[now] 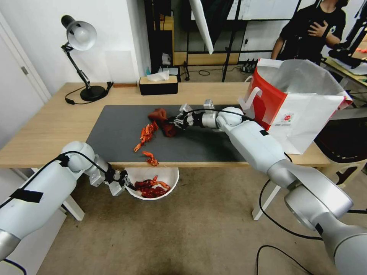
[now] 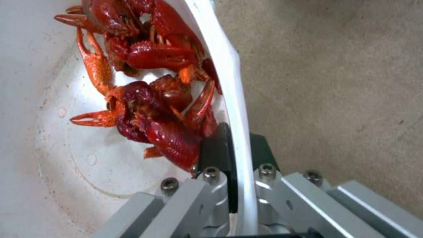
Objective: Sweep shrimp from table into container with towel, then put container into takeout bag.
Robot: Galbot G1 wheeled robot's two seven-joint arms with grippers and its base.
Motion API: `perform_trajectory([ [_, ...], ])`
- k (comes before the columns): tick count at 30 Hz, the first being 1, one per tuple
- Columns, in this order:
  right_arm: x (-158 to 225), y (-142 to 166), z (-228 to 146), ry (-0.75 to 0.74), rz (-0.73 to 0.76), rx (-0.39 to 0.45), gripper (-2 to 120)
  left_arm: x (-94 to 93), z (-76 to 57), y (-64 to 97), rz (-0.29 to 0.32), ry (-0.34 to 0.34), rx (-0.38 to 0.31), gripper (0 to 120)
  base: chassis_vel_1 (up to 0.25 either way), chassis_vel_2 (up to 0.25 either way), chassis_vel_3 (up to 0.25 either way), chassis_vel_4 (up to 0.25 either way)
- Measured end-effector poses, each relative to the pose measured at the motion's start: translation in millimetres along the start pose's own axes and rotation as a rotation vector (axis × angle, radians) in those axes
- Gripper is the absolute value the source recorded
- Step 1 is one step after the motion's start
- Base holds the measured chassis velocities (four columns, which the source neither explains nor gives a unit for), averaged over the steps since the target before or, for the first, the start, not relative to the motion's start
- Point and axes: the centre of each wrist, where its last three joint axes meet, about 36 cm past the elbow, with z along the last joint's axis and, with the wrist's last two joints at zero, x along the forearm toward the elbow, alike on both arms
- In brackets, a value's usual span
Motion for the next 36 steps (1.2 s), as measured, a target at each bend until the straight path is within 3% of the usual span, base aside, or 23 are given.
perform_trajectory([
  [8, -19, -3, 4, -0.001, -0.060, 0.029, 2, 3.2, 1.6, -1.0, -0.004, 0.002, 0.004, 0, 0.000, 0.000, 0.000, 0.000],
  [36, -33, -2, 9, -0.016, -0.236, 0.103, 2, 6.5, 8.2, 3.4, -0.016, 0.001, 0.007, 0, 0.000, 0.000, 0.000, 0.000],
])
